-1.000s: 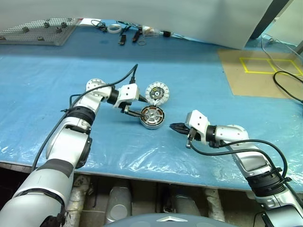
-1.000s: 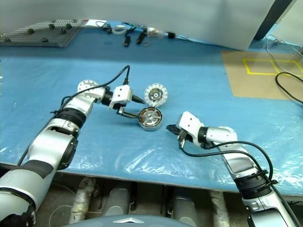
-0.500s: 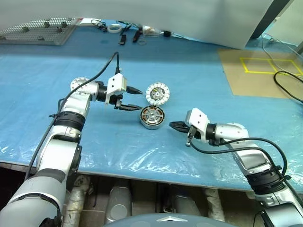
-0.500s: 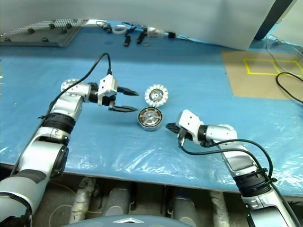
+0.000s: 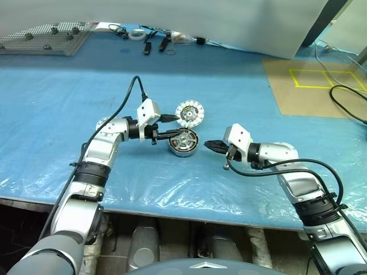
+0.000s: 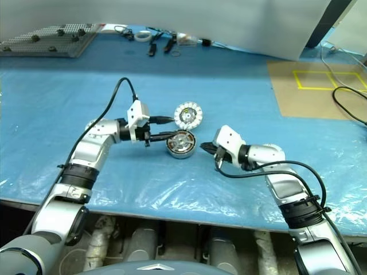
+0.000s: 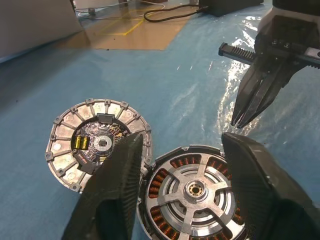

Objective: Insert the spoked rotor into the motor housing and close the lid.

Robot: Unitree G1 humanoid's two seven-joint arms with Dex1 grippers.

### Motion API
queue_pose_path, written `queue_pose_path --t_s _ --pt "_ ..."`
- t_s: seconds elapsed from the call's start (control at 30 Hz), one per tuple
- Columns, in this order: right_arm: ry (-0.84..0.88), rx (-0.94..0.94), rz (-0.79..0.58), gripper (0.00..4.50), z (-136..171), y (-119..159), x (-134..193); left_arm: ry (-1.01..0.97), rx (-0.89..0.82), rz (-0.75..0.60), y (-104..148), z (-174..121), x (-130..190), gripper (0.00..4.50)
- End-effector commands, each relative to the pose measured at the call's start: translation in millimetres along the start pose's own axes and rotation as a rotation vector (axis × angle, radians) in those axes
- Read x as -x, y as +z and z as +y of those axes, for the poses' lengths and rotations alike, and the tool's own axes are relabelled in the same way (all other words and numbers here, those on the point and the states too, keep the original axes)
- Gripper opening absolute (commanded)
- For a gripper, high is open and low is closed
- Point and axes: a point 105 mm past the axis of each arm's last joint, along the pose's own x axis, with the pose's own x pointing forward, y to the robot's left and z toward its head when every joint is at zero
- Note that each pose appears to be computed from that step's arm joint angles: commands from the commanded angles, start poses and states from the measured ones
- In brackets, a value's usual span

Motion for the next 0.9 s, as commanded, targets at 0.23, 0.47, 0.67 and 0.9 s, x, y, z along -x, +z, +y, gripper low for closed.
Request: queue_pose_path --t_s 0.23,0.47,0.67,0.9 --pt "-0.023 0.041 -0.047 0.0 -10 15 2 0.01 0.009 0.002 -11 -6 -19 0.03" --pt "-0.021 0.041 -0.045 0.0 -8 15 2 0.005 0.012 0.021 -19 -6 -36 0.03" --pt "-0.021 0.043 -0.042 0.0 -8 14 2 -0.031 -0.009 0.065 -28 -10 -41 0.03" --pt "-0.024 0.043 -0.034 0.0 -8 12 3 -0.021 0.018 0.122 -46 -11 -39 0.03"
